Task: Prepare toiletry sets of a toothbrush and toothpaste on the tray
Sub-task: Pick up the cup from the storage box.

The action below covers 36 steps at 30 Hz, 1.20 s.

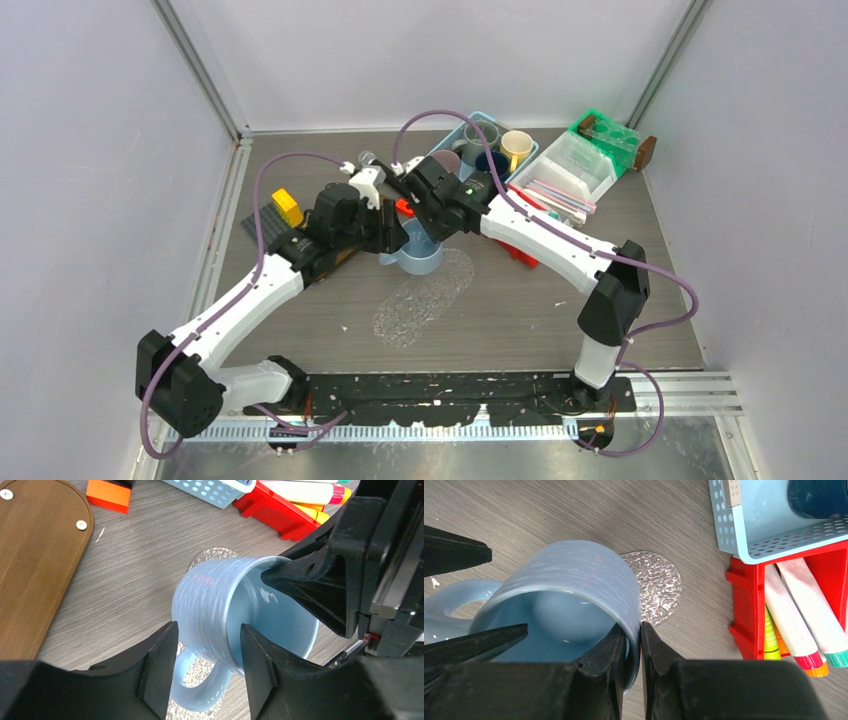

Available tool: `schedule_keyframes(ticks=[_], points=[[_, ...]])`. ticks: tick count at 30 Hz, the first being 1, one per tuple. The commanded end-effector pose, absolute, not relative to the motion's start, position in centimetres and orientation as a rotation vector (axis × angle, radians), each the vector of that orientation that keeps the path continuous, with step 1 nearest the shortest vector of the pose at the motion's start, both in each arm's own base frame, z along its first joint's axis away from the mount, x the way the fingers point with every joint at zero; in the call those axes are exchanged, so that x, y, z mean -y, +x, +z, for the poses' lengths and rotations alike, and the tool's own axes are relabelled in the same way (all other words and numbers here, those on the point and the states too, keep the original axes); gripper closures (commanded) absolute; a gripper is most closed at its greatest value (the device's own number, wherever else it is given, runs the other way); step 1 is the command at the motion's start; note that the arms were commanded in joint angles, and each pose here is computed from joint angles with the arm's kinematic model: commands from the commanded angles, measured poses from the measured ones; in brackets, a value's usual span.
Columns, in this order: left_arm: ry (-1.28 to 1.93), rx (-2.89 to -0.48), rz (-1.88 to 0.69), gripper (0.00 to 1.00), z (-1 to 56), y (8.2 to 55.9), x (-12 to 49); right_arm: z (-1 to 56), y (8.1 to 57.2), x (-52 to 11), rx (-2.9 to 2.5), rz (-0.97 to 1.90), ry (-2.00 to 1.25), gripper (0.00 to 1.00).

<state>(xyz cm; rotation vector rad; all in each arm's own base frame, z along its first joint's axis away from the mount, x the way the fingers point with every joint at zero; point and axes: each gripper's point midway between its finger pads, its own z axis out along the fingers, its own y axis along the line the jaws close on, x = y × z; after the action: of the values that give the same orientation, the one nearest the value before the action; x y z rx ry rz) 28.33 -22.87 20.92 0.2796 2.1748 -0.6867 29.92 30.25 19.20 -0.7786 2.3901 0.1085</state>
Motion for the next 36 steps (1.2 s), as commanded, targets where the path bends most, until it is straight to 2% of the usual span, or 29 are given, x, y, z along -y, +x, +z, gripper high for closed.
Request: schedule_keyframes(ticks=[1, 10, 13, 17, 22, 23, 25, 29, 32, 34, 36], points=[[0.261, -2.130, -0.703, 0.48, 22.0, 28.8, 23.2, 24.5, 31.1, -32.3, -2.243, 0.251, -0.665, 0.99], [0.217, -2.147, -0.739, 0.49, 21.5, 29.9, 24.4, 24.0, 30.9, -32.4, -2.249, 0.234, -0.664, 0.99], [0.193, -2.162, -0.723, 0.53, 20.9, 30.2, 24.2, 24.0, 31.0, -32.5, -2.249, 0.229, -0.654, 0.99], [0.155, -2.170, -0.702, 0.68, 20.5, 30.4, 23.9, 23.7, 31.2, -32.9, -2.256, 0.227, -0.635, 0.97], [0.078, -2.172, -0.683, 0.97, 20.3, 30.6, 23.3, 23.7, 31.8, -33.0, -2.261, 0.215, -0.558, 0.91], [0.058, -2.174, -0.681, 1.00, 20.2, 30.6, 23.2, 23.7, 31.8, -33.1, -2.263, 0.222, -0.536, 0.90], [0.025, -2.174, -0.690, 1.00, 20.3, 30.5, 23.0, 24.1, 32.0, -33.2, -2.257, 0.236, -0.502, 0.87], [-0.074, -2.159, -0.639, 1.00, 20.5, 30.8, 21.8, 24.8, 32.3, -33.1, -2.236, 0.241, -0.453, 0.68], [-0.170, -2.150, -0.592, 1.00, 20.7, 31.0, 20.6, 25.5, 32.6, -32.4, -2.217, 0.216, -0.409, 0.49], [-0.242, -2.143, -0.555, 1.00, 20.9, 31.1, 19.6, 26.7, 32.6, -31.6, -2.190, 0.210, -0.374, 0.32], [-0.302, -2.135, -0.520, 1.00, 21.2, 31.2, 18.8, 27.7, 32.4, -30.8, -2.164, 0.206, -0.349, 0.26]])
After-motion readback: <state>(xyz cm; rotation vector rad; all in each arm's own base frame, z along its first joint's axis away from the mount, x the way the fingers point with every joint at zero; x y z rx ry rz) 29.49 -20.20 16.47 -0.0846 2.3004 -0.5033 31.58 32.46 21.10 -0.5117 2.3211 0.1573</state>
